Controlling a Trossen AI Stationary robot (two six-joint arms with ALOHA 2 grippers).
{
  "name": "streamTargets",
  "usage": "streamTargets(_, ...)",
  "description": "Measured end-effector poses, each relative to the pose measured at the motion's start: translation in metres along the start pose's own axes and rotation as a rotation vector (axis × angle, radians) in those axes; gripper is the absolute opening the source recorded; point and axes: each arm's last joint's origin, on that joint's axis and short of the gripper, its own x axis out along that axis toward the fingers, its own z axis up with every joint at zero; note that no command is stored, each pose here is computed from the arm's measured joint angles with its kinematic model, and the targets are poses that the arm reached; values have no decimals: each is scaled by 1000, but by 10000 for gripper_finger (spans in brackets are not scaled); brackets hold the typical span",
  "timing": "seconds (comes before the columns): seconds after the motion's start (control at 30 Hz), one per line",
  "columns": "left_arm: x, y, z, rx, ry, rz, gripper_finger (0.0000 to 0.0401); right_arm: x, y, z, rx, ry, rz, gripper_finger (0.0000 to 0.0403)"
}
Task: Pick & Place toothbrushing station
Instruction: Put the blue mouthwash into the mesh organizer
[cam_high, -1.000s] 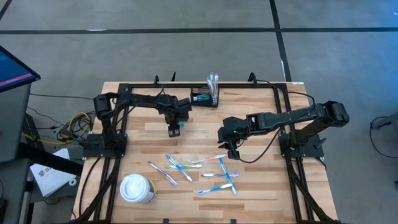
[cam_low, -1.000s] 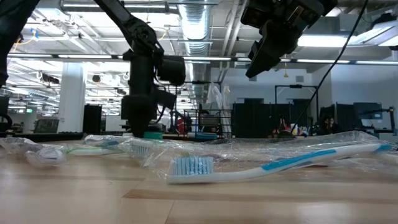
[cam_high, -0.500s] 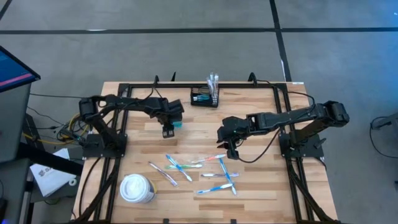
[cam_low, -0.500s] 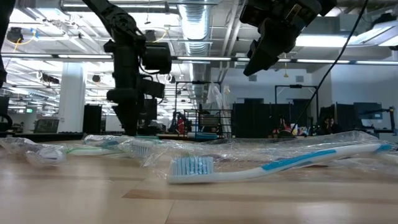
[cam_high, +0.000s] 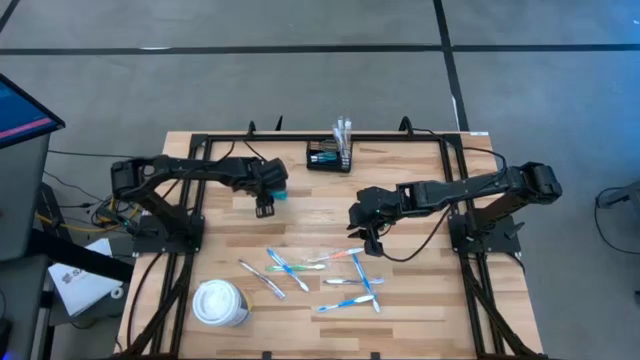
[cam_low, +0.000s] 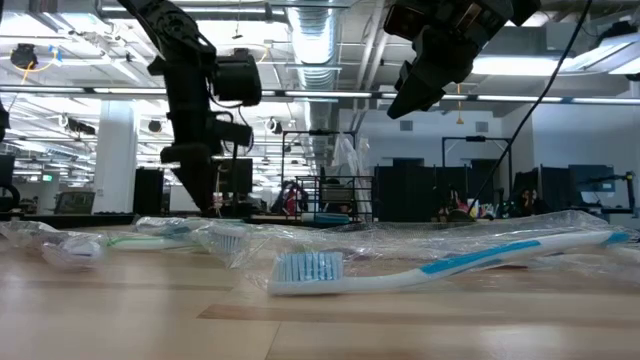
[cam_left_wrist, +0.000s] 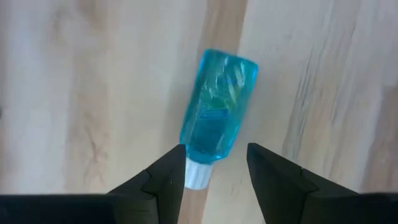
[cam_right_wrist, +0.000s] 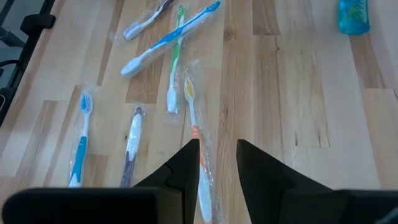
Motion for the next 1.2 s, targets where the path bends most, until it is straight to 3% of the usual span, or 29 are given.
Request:
streamTargets(0.27,4,0,-16,65,28,55,166,0,0,0,0,-1,0,98)
streamTargets(0.6,17,8,-26,60,8,75,166,0,0,1,-1,-8,0,98)
streamTargets(0.77,22,12,-24,62,-25,25,166,0,0,2,-2,-22,1,98)
streamTargets(1.03,46,9,-26,79,76,-15,163,0,0,2,-5,-23,1,98)
streamTargets(1.2,42,9,-25,71,43,-9,158,0,0,2,-9,-23,0,98)
